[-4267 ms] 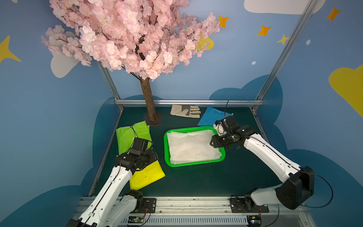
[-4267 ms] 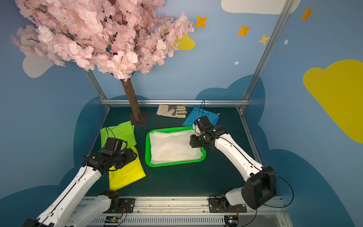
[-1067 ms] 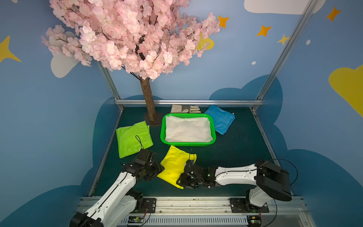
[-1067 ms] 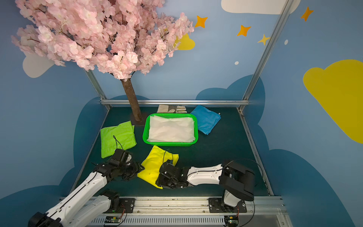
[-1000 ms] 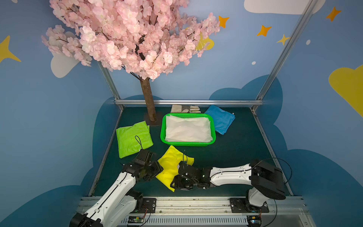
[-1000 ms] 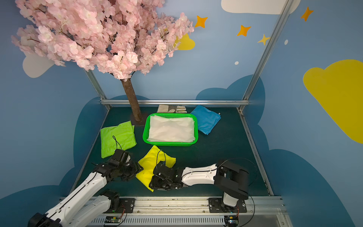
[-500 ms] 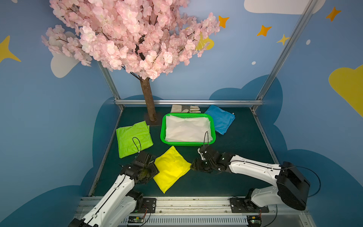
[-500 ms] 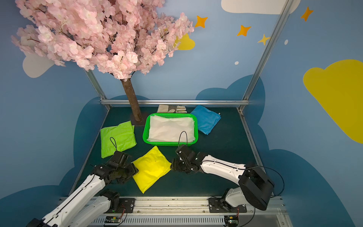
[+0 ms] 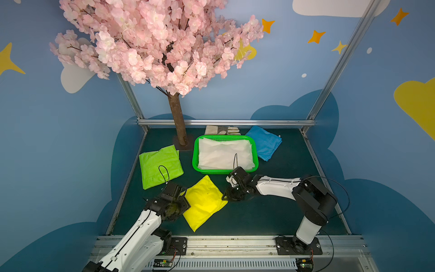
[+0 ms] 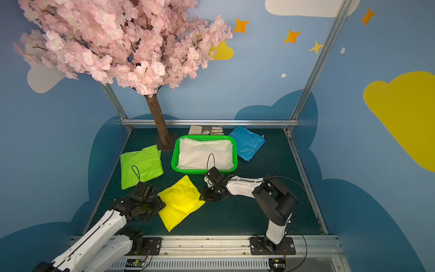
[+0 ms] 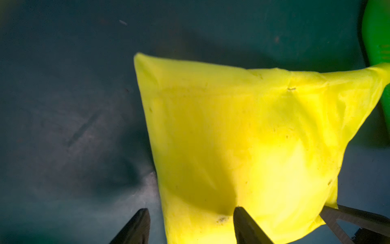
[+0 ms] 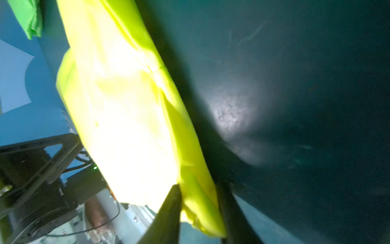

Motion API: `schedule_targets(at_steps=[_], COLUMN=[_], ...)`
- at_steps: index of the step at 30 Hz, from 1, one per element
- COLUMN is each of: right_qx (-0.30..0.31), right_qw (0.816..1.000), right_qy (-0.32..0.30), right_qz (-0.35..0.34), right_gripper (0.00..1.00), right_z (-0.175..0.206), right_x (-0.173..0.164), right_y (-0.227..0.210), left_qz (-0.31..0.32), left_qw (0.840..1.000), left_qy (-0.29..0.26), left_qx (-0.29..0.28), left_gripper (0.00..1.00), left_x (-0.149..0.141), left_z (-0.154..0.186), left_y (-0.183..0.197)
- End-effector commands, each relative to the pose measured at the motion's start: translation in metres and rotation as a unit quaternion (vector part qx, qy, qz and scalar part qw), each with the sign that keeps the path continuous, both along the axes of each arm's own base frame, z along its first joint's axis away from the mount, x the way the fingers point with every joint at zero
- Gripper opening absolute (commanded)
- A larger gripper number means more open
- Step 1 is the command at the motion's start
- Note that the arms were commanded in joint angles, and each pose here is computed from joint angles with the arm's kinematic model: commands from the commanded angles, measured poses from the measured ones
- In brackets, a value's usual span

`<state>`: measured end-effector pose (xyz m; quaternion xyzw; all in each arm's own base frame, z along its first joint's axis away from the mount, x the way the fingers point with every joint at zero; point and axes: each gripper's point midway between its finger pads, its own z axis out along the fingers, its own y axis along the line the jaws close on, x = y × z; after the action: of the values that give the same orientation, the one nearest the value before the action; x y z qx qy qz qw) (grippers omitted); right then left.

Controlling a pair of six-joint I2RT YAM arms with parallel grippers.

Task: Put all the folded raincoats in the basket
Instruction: Adjust the raincoat at the center of the board, then pick up the raincoat from the center of the board.

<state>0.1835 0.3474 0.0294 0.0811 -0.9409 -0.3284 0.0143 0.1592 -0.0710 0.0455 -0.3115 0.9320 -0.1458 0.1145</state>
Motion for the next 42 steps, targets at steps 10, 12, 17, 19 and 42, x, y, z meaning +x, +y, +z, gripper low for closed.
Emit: schedule_targets(at_steps=[10,12,17,19,42], right_qx=[-0.049,0.005,-0.031,-0.054,0.055], right_qw=[0.98,0.975,0.98,0.979,0.996], right_qy=[-0.013,-0.027,-0.083,-0.133,0.055], right_qz=[-0.193,-0.219,-0.179,-0.148,0.03], right_gripper=[0.28,0.53,0.68,0.78,0.32], right_z=[-0.018,-0.007,0.033,0.043,-0.006], right_x=[-0.05,-0.046,-0.036,-0.026,-0.009], right_y=[-0.137,-0.131,-0.141,-0.15,-0.072], left_qz=[-0.077,-0.096,-0.125,-0.132,-0.166], left_qw=[0.991,0.985,0.982,0.98,0.972], left_qy=[-0.043,-0.048,-0.032,-0.022,0.002], left_qx=[-0.098,-0.136,-0.141,-0.144,-0.168], left_gripper=[0.68,0.68,0.66,0.64,0.47], left_x=[0.016,0.017,0.007,0.002,-0.011], left_z=[0.004,0.007,0.002,-0.003,-0.029], left_y=[-0.043,-0.058,-0.069,-0.071,-0.093])
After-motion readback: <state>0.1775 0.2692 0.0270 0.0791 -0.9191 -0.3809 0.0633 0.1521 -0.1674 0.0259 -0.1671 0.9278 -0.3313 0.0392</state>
